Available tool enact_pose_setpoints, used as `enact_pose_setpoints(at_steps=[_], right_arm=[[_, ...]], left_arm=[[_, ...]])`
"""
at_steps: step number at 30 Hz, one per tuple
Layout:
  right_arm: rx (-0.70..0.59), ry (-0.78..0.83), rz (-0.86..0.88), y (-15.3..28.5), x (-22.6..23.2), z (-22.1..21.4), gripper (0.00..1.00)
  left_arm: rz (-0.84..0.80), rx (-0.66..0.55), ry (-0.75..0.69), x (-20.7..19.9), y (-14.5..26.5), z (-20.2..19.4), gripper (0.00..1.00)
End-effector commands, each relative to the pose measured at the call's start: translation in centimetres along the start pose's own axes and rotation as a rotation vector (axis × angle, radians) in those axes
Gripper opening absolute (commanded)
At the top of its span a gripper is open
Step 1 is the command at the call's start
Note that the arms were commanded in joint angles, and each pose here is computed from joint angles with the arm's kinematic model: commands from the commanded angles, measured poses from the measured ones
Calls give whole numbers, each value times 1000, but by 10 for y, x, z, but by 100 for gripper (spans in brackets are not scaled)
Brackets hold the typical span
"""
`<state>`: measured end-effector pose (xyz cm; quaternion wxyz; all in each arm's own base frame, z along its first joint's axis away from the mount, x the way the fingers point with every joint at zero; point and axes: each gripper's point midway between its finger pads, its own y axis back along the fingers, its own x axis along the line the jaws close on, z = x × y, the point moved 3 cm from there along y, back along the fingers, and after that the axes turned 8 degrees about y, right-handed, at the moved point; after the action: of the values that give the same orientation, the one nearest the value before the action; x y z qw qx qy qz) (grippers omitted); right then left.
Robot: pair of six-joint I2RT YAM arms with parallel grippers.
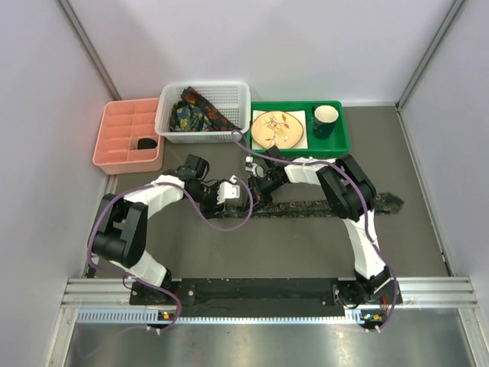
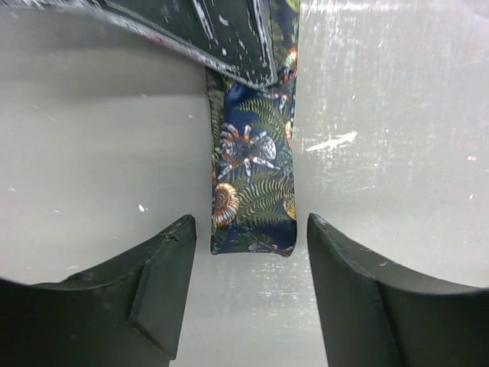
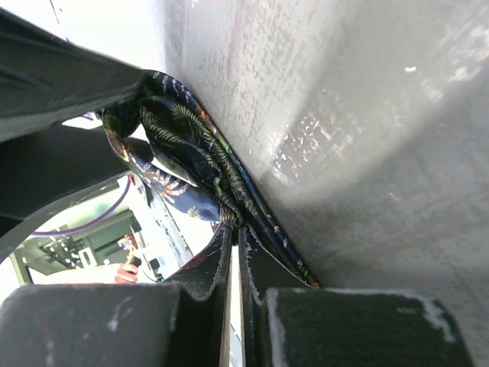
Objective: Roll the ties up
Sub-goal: Roll the tie at the center of the board.
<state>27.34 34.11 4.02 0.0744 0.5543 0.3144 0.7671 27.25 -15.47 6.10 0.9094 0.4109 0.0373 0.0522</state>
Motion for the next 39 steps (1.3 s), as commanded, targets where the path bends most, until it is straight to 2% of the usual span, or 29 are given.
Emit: enact_pose_setpoints(at_steps=[1, 7, 12, 18, 24, 32, 37, 39], right_arm=[[-5, 19, -52, 1, -12, 4, 0], [1, -3, -71, -2, -19, 4, 0], [-2, -21, -74, -3, -22, 4, 0], [-8, -29, -74, -4, -23, 5, 0], [-14, -28, -61, -4, -20, 7, 0], [-41, -10, -31, 3, -8, 8, 0], [-43, 4, 13, 9, 6, 12, 0], [-60, 19, 29, 17, 15, 15, 6]], left_arm=[[27, -94, -43, 2, 7, 21, 59], [-28, -126, -52, -6, 9, 34, 45], [-53, -132, -55, -7, 2, 45, 38], [-62, -168, -66, -5, -13, 67, 38], [-67, -132, -63, -1, -36, 72, 39], [-60, 35, -39, 0, -53, 36, 39], [-82, 92, -25, -5, -55, 23, 38], [-83, 103, -24, -5, -55, 20, 37]])
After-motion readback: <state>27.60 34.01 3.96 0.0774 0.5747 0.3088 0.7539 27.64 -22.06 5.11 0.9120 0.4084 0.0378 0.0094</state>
